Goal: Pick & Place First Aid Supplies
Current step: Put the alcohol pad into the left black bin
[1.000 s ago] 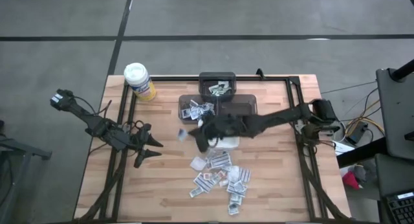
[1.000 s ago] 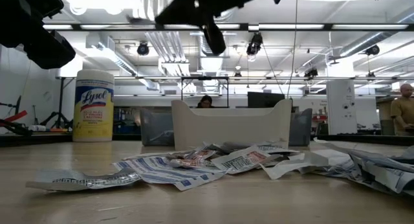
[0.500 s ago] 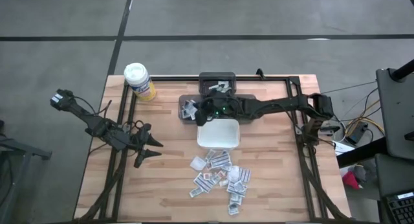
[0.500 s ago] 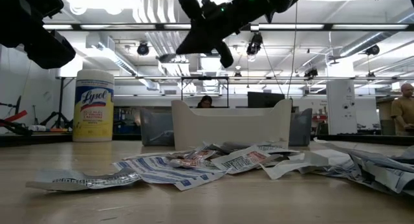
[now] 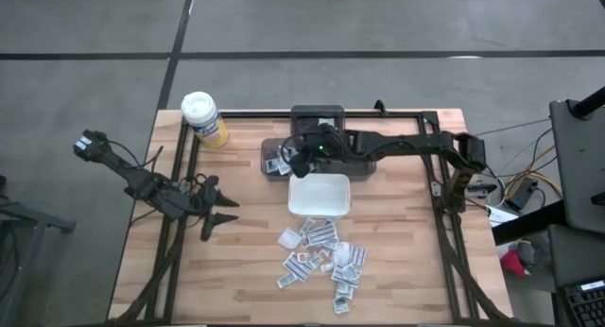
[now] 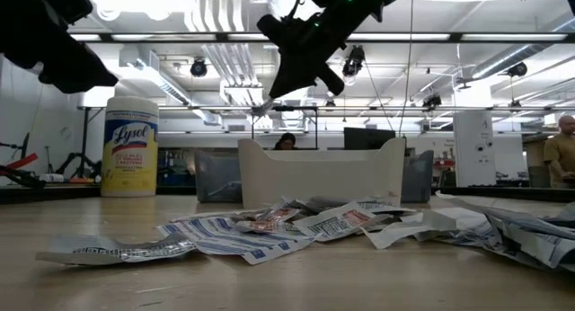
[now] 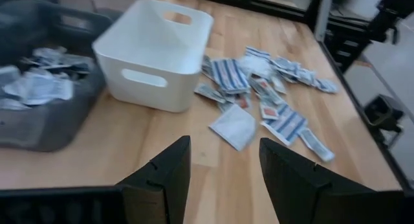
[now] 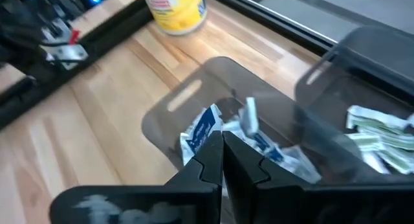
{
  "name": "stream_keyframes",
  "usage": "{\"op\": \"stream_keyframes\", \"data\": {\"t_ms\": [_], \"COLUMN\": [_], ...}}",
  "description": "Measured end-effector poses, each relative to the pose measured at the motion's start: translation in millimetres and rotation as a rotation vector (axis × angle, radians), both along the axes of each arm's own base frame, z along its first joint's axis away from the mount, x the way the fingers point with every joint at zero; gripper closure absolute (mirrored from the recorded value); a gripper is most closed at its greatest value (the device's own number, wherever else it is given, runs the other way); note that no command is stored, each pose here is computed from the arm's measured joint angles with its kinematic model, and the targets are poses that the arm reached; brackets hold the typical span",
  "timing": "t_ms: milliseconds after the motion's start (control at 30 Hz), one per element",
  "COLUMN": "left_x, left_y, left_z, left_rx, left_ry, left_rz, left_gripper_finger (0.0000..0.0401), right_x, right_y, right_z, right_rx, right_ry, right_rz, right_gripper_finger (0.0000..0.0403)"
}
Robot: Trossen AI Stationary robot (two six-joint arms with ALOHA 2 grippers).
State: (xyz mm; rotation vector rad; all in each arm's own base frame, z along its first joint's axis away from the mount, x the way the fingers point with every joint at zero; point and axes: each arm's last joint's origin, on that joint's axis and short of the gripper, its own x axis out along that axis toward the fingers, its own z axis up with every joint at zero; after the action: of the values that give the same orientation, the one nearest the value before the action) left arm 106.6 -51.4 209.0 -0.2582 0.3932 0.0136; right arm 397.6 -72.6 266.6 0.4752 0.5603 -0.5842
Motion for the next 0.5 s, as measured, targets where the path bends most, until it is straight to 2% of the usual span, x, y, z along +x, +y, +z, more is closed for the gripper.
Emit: {"op": "stream_keyframes", "data": {"t_ms": [367, 500], "left_x": [0, 0], "left_y": [1, 1], "left_z": [0, 0], "left_rx": [-0.008, -0.010], "left_ry": [-0.009, -0.010], "left_rz": [0.049, 0.050], "left_gripper_finger": [0.0224, 0.0224], "right_x": [-6, -2], "right_y": [-17, -18], "right_z": [-2, -13], "right_rx": [-0.017, -0.003], "right_ry": [0.054, 0.089], "right_rz": [-0.018, -0.003], "right_gripper_finger": [0.0394, 0.0394]}}
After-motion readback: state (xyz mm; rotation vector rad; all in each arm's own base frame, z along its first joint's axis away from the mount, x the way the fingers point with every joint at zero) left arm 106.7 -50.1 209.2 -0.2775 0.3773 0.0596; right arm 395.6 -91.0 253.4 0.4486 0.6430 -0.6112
